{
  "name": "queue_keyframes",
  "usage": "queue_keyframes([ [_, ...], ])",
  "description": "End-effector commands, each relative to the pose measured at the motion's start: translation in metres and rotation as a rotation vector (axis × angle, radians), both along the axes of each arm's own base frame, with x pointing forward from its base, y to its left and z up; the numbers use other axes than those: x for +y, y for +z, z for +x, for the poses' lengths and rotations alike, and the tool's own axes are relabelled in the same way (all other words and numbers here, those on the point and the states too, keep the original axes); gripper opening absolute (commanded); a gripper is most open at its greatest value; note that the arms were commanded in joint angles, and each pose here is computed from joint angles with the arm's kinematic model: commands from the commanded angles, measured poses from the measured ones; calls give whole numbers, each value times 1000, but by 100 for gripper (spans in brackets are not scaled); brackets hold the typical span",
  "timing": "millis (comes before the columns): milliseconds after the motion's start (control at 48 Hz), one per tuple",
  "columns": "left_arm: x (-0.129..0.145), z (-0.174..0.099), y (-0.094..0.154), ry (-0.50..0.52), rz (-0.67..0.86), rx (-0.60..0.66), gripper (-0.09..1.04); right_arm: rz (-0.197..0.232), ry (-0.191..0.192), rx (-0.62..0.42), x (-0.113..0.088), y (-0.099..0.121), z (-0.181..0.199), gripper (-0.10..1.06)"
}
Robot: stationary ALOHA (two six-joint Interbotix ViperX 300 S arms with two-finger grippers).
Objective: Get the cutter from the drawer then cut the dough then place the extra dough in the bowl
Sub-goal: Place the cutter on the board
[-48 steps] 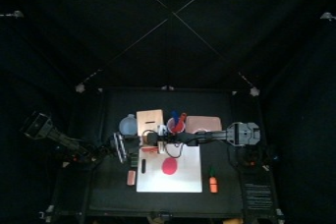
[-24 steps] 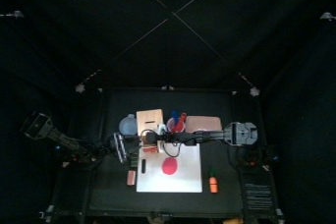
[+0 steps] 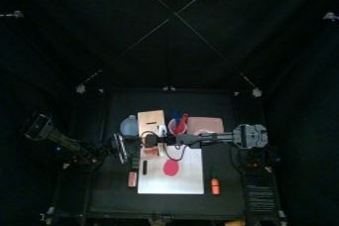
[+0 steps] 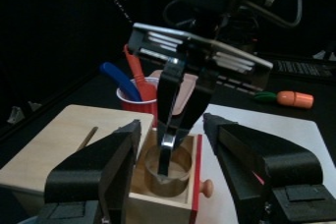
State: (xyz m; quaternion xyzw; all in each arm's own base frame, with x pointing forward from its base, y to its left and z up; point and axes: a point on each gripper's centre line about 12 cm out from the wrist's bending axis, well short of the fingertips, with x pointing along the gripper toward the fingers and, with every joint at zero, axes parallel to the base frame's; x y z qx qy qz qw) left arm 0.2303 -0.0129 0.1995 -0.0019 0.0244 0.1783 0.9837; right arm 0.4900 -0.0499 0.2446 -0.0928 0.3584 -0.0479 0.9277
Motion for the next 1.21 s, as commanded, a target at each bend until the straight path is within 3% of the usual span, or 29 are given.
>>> queue_keyframes([
  [21,-1,3,4,2,-8,-10,88,-14,3,-86,4,51,-15,44],
  [188,0,3,2,7,-19,2,88,-15,25,-24,22,60,-53,44],
  [333,3,2,-1,28,-41,21,88,13,75,84,52,37,-103,44],
  [375,4,2,-1,35,-46,22,88,42,79,105,59,28,-119,44],
  [438,4,3,0,38,-46,19,88,90,63,126,65,19,-134,44],
  [542,7,5,1,52,-47,15,88,200,-26,156,68,-5,-164,44],
  [667,14,8,5,88,-52,5,88,244,-77,125,69,-25,-187,44],
  [896,29,13,13,147,-45,-22,88,279,-98,65,70,-65,-201,44],
  [1104,36,14,16,176,-42,-33,88,238,-92,113,69,-87,-197,47],
  [1208,38,14,16,183,-41,-32,88,232,-99,124,68,-89,-194,56],
])
